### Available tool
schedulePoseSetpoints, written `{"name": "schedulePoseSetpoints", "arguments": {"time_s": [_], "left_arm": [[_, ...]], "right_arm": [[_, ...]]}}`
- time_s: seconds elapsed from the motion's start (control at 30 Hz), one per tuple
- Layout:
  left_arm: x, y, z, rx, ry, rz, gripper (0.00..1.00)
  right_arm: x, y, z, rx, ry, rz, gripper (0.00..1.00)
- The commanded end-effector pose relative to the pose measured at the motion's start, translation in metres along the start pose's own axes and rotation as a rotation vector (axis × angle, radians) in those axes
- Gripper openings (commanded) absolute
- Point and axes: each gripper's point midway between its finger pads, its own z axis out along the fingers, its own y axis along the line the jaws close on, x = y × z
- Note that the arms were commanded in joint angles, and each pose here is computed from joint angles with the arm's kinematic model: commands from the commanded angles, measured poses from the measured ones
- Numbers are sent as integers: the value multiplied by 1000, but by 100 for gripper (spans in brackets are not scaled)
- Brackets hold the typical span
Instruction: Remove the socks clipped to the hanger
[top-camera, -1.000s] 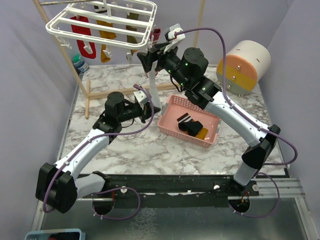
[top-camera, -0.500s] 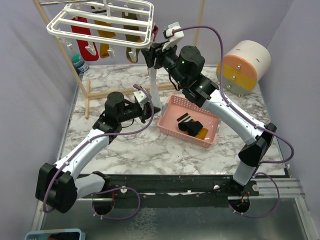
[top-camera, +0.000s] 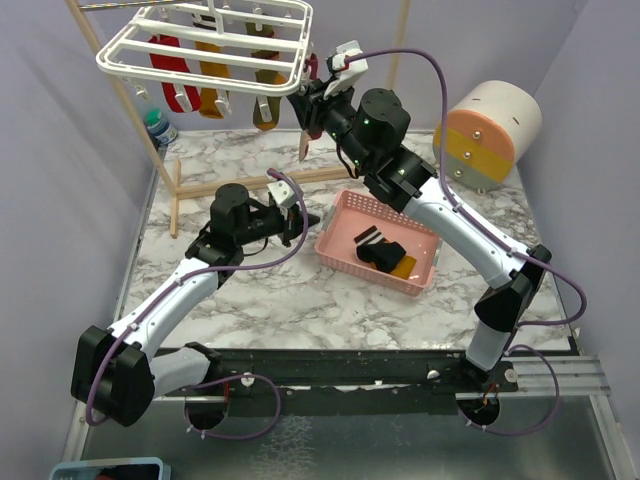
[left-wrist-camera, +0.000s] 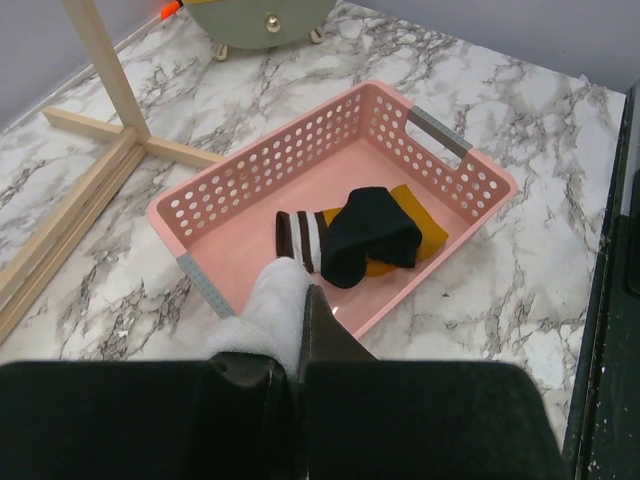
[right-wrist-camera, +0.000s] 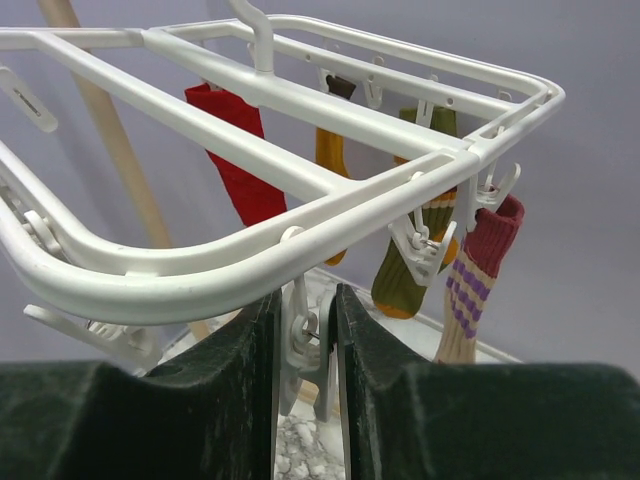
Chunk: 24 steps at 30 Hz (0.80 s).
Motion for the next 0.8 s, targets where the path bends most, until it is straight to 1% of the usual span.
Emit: {"name": "schedulePoseSetpoints", "arguments": {"time_s": [0.0,0.13,0.17,0.27,0.37,0.47,0.53,0.63,0.67,0.7,0.77], "left_arm": [[-14,5,-4,-36,-3,35,0],[-14,8,-4,-39,23,43,0],[-15,8,-4,-37,24,47,0],[-20,9,1,-20,24,48,0],[-26,10,8,1,12,41,0],[-29,13,18,28,0,26,0],[-30,16,26,43,-7,14,0],[-34,18,39,77,-11,0,0],[-36,17,44,93,-14,-1,0],[-38,15,50,111,-17,0,0],[-41,10,63,144,-16,5,0]], "right_arm": [[4,6,2,-17,12,-7,8],[7,6,-1,-25,24,-8,40],[8,6,-3,-26,30,-10,44],[12,5,-9,-24,46,-12,51],[17,1,-21,-15,62,-16,60],[22,-5,-35,2,82,-20,64],[24,-11,-47,24,90,-22,64],[26,-31,-73,107,84,-25,67],[25,-42,-83,144,81,-51,68],[17,-55,-96,192,65,-53,69],[15,-85,-117,306,66,-59,71]]}}
